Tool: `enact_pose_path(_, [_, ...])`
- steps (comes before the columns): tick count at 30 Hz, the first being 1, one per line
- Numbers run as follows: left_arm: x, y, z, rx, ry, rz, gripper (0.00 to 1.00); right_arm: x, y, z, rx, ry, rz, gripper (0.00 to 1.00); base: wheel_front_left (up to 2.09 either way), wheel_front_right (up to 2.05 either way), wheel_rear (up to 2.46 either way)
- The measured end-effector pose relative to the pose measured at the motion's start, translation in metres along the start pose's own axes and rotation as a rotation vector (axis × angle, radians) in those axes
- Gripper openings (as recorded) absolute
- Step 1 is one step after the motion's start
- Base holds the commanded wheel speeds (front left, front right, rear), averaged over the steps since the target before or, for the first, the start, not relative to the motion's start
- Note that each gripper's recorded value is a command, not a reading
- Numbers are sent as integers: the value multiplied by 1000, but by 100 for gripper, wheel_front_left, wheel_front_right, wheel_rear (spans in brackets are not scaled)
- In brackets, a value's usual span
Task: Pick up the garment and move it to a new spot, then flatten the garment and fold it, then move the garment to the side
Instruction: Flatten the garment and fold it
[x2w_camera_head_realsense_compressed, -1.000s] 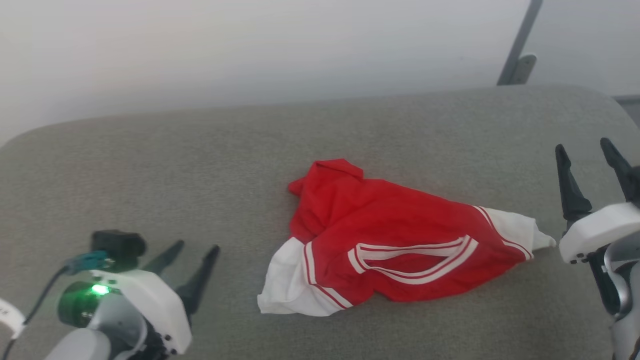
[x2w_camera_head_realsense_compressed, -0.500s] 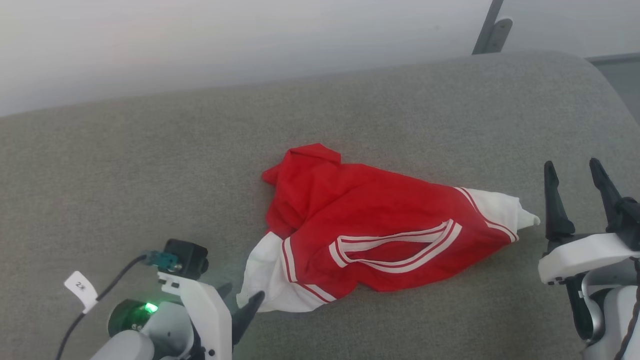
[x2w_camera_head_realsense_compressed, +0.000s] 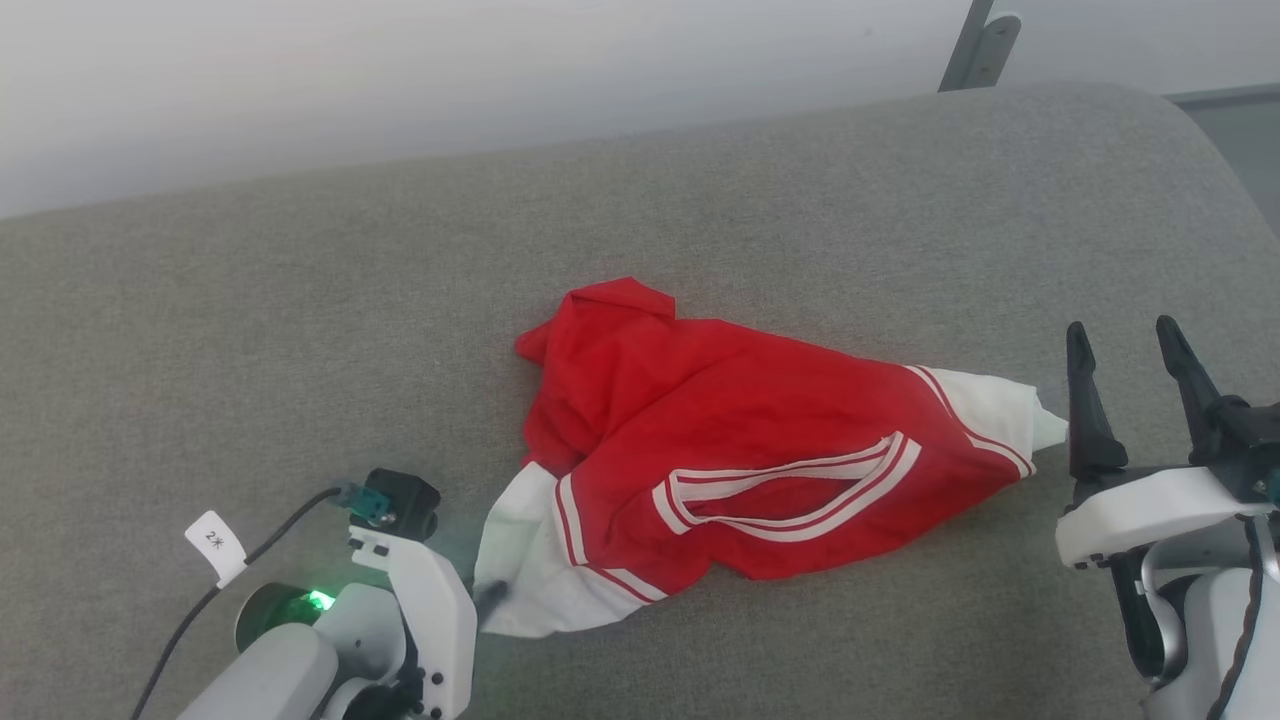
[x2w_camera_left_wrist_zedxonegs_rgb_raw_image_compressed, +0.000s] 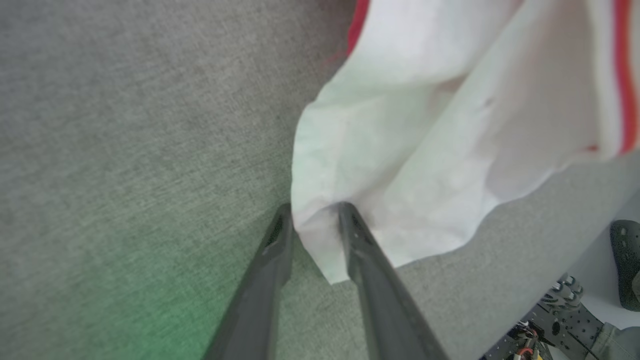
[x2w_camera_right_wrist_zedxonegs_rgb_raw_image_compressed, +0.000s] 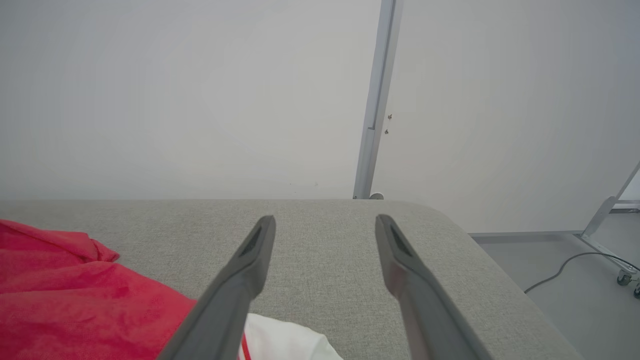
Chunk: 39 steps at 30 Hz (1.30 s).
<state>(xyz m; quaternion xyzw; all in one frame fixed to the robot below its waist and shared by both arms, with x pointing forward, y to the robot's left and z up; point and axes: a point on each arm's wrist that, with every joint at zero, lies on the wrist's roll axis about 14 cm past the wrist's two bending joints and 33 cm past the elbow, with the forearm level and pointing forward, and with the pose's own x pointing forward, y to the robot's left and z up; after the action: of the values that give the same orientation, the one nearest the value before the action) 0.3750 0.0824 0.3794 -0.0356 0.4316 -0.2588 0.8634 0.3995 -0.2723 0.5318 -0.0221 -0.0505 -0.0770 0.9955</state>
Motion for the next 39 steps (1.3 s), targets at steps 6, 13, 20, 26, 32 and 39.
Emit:
enact_pose_path(6, [0, 5, 3, -6, -21, 8, 0, 1, 1, 3, -3, -13, 2, 100, 0, 0, 0])
enact_pose_path(13, [-18, 30, 15, -5, -85, 80, 0, 0, 2, 7, -7, -23, 7, 100, 0, 0, 0])
enact_pose_path(20, [-64, 80, 33, -31, -187, 232, 0, -2, 5, 12, -8, -32, 21, 100, 0, 0, 0])
enact_pose_path(26, [-107, 125, 37, -55, -252, 371, 0, -1, 14, 17, -13, -39, 51, 100, 0, 0, 0])
enact_pose_path(32, [-139, 157, 36, -80, -305, 482, 0, 0, 24, 21, -11, -48, 79, 100, 0, 0, 0])
enact_pose_path(39, [-146, 174, 10, -141, -269, 540, 0, 2, 29, 19, -8, -38, 94, 100, 0, 0, 0])
